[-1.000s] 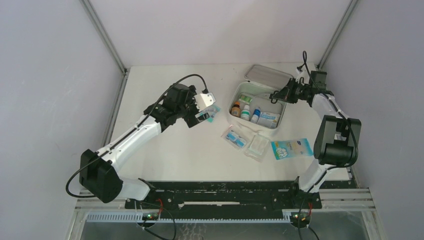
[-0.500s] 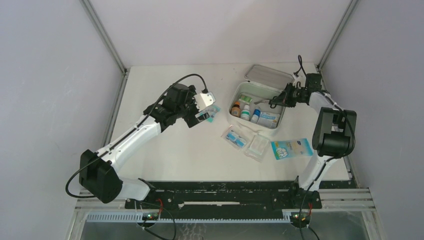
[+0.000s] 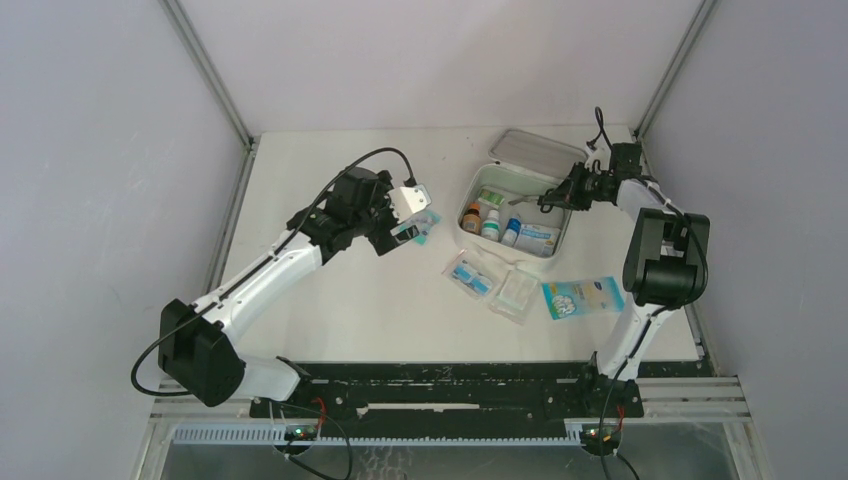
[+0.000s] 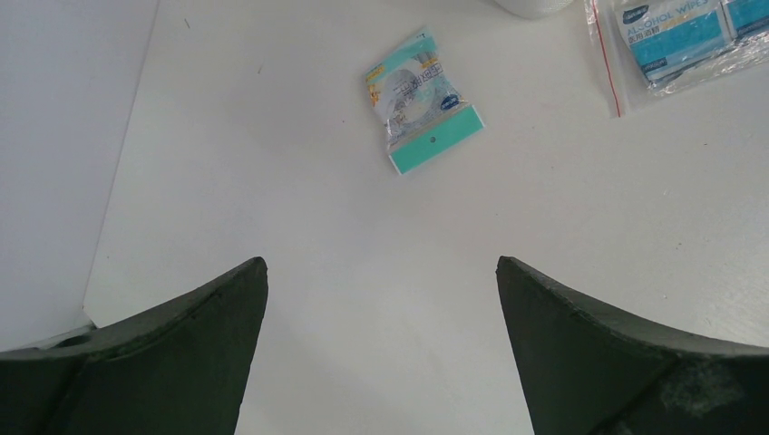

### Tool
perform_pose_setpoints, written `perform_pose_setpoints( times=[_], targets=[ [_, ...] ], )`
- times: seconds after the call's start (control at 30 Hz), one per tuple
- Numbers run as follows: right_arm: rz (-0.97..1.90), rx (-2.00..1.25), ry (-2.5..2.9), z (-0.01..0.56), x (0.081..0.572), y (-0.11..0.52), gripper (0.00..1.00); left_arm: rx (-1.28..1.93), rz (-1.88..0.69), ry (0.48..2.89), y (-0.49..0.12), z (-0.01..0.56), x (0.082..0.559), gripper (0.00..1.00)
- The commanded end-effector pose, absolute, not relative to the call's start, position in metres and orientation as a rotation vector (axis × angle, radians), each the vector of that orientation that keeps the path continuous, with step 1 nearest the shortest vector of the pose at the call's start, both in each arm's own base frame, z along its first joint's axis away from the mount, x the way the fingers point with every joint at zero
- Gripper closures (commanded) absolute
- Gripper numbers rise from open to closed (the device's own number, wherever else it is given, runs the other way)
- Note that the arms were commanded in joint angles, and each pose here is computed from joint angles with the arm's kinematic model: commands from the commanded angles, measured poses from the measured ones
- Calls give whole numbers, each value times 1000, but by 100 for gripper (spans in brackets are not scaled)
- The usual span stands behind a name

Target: Organize the medicine kit

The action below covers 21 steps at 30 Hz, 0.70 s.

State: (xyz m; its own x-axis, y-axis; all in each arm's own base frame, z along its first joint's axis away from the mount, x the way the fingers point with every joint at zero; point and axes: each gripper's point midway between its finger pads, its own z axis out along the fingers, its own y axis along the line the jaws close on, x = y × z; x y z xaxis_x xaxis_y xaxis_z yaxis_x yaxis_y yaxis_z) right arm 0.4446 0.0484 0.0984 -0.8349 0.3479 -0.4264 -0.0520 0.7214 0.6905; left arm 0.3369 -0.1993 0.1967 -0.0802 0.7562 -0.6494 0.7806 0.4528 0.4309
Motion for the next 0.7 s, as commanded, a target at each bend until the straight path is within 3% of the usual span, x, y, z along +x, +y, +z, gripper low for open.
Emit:
perform_pose_setpoints(
  times=[0.0, 0.27, 0.5, 0.67],
  targets=[
    [951, 189, 2343, 109, 458, 46, 100, 1279, -66, 1786, -205, 207, 334, 0],
    [917, 209, 2383, 100, 457, 43, 93, 1281, -80, 1786, -205, 207, 331, 0],
    [859, 215, 2403, 105, 454, 38, 79, 1276, -86, 1776, -205, 211, 328, 0],
    [811, 211, 2410, 111, 452, 33, 74, 1278, -90, 1771, -206, 213, 327, 0]
  ],
)
